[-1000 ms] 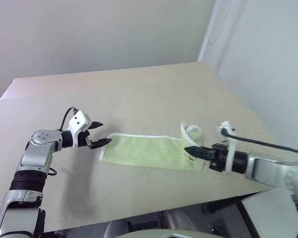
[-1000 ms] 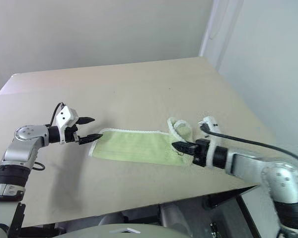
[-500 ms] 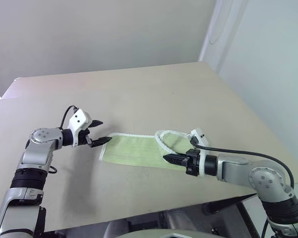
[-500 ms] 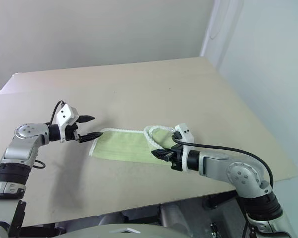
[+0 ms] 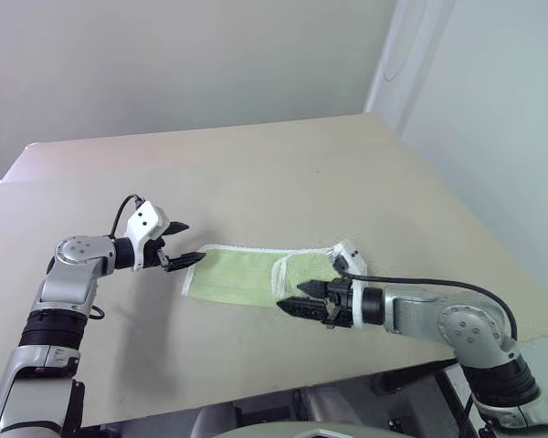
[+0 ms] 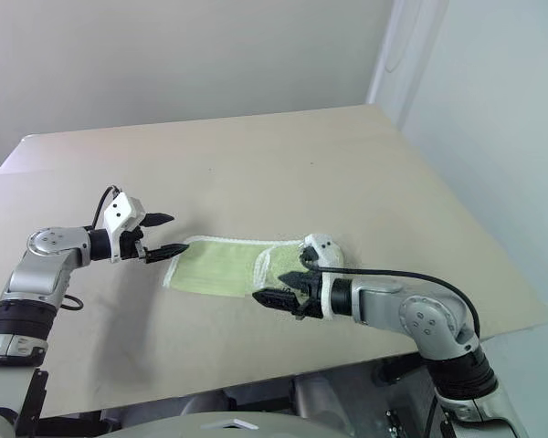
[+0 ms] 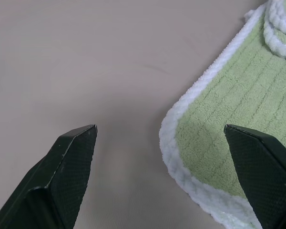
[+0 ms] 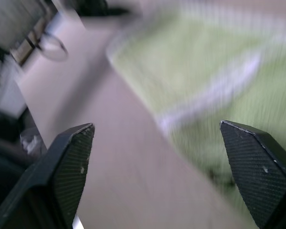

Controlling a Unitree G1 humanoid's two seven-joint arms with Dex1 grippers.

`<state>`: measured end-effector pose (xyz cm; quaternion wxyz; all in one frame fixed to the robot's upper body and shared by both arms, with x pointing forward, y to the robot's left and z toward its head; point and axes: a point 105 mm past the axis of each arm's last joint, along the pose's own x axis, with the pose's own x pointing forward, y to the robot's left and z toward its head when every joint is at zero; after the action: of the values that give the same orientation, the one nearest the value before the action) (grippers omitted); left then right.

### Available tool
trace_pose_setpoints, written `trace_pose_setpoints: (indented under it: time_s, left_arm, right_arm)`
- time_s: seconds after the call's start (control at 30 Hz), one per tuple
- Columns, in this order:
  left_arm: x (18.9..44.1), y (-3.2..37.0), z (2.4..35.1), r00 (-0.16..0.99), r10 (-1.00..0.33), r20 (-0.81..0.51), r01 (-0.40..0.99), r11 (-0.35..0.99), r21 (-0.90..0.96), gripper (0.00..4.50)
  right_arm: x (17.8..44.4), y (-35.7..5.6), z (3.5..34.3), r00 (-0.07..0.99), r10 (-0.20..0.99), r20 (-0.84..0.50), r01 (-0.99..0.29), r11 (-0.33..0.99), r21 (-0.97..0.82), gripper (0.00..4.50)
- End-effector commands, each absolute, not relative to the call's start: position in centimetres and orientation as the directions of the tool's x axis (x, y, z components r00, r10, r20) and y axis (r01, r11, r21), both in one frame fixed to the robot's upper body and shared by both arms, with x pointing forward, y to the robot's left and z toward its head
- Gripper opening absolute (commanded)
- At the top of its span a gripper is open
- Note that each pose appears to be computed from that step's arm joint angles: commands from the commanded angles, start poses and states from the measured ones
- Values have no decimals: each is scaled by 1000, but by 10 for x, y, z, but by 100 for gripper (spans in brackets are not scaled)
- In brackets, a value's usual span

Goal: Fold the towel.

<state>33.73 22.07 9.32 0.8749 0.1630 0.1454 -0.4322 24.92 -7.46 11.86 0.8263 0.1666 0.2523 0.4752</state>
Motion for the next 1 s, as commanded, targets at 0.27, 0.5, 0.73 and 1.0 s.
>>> trace_pose_setpoints:
  time_s: [0.27,0.5,0.73,1.0]
  left_arm:
    - [343,224,112,618,-704,-350,783,591,193,450]
    - [335,234,116,615,-698,-367,774,623,114,450]
    - [318,250,117,581,-671,-460,737,674,-51,450]
    - [305,257,111,522,-673,-524,548,735,-398,450]
  right_arm:
    - [277,-98,113,610,758,-231,-728,651,216,419]
    - [290,-90,42,648,661,-379,-711,703,11,419]
    - [289,-95,37,645,650,-402,-740,662,-118,419]
    - [309,-105,90,699,662,-272,-706,700,-109,419]
